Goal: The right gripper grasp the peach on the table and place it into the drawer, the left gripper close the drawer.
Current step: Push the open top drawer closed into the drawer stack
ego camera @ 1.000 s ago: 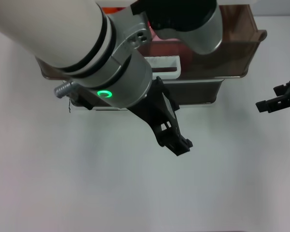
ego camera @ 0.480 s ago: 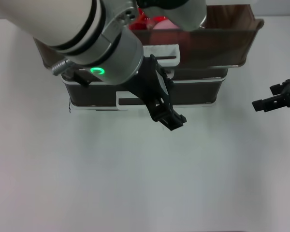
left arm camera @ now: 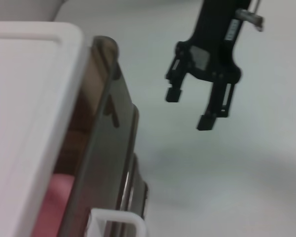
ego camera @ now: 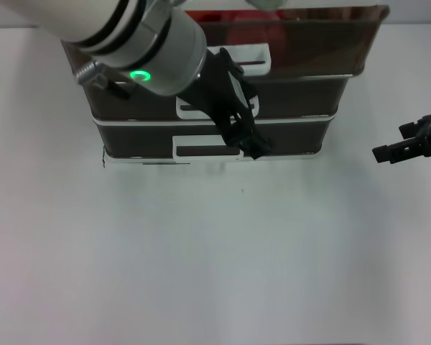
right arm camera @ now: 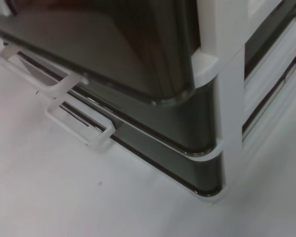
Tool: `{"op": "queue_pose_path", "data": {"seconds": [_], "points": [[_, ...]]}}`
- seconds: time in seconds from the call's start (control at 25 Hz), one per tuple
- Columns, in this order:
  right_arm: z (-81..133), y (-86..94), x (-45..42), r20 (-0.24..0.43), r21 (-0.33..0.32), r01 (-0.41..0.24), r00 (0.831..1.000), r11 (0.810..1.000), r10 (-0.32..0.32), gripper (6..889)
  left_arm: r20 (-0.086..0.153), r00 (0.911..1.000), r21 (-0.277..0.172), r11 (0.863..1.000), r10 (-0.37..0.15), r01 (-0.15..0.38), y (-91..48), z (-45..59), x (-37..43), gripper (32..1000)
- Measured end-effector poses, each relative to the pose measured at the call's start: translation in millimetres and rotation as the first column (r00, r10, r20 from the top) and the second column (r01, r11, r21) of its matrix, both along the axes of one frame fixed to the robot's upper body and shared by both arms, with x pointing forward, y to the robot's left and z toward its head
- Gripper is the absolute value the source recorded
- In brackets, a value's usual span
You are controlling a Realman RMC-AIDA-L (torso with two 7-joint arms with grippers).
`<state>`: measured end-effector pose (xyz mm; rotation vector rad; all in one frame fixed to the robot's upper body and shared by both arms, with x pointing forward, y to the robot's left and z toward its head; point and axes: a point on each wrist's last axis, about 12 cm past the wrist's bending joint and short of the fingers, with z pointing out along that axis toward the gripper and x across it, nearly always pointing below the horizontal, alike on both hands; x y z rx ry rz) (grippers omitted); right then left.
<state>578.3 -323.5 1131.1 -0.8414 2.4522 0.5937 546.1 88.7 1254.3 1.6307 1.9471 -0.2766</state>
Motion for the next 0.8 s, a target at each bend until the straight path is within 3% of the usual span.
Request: {"op": "queue_pose_path", "data": {"seconds": [0.2,0.36,0.6,0.8], "points": [[0,0.5,0.7,0.005,0.010,0.003,1.000,1.000,-0.003,870,0.011,0.9997,-0.012,1.000,0.022,-0.021,2.8,1.0,8.7,796],[1,0.4,0.8,0.005,0.010,0.004,1.000,1.000,-0.004,870,0.039,0.9981,-0.001,0.999,0.049,-0.049,6.3,0.2,13.8,796],[1,0.1,1.4,0.010,0.008,0.007,1.000,1.000,-0.007,870,0.034,0.9964,-0.008,0.997,0.077,-0.077,10.2,-2.9,19.5,796],[1,0.0,1.5,0.010,0.007,0.007,1.000,1.000,-0.007,870,0.024,0.9969,-0.012,0.997,0.075,-0.075,10.3,-3.0,18.3,796]]}}
